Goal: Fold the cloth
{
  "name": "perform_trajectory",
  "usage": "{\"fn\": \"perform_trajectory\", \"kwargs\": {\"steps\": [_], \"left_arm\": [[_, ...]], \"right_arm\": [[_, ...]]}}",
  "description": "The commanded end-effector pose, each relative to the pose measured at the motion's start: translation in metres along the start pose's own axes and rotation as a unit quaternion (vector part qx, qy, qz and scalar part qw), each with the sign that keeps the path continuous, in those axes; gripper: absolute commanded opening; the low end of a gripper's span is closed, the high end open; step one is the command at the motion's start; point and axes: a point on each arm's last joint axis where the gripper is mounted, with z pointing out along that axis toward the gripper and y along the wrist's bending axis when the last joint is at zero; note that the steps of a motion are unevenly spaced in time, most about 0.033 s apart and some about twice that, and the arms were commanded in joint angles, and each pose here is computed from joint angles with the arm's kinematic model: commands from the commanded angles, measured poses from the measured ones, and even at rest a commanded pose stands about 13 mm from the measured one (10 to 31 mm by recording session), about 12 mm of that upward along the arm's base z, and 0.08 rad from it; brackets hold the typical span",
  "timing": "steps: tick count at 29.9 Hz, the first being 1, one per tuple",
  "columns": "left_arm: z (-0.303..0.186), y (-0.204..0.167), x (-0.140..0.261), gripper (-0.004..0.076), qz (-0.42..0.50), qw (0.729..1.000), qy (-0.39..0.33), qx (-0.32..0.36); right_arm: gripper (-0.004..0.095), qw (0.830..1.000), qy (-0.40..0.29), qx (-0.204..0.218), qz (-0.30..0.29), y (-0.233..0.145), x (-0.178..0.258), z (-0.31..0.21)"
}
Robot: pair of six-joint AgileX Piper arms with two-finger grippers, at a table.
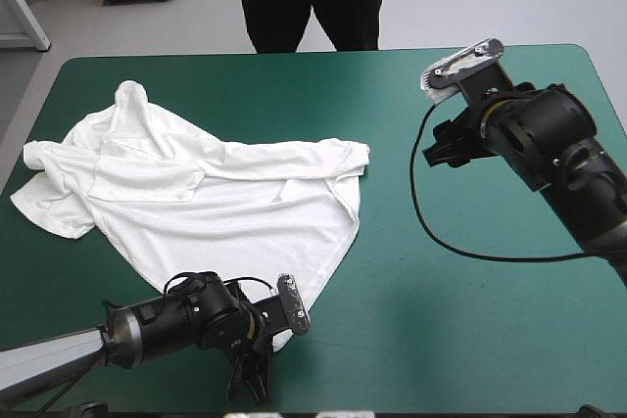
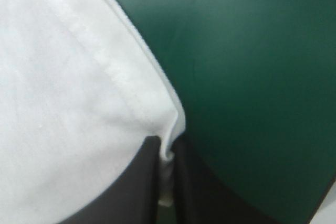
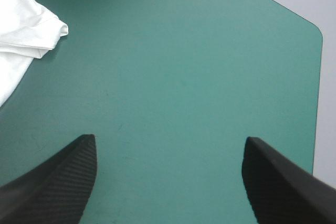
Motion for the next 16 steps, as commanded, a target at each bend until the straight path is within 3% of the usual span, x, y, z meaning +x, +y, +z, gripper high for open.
{"fn": "perform_trajectory", "kwargs": {"steps": [1, 9, 16], "left_arm": [[0.011, -0.007, -0.003, -0.0007, -0.037, 0.999, -0.002, 0.035], [0.010, -0.012, -0.004, -0.0009, -0.064, 0.996, -0.008, 0.060], [0.010, -0.015, -0.004, -0.0009, -0.081, 0.994, -0.001, 0.080]], "right_arm": [[0.0716, 0.999, -0.035, -0.006, -0.002, 0.004, -0.014, 0.009], [0.0716, 0.997, -0.005, -0.059, -0.045, 0.044, -0.035, 0.082], [0.0716, 0.994, 0.011, -0.110, -0.012, 0.063, -0.056, 0.144]]}}
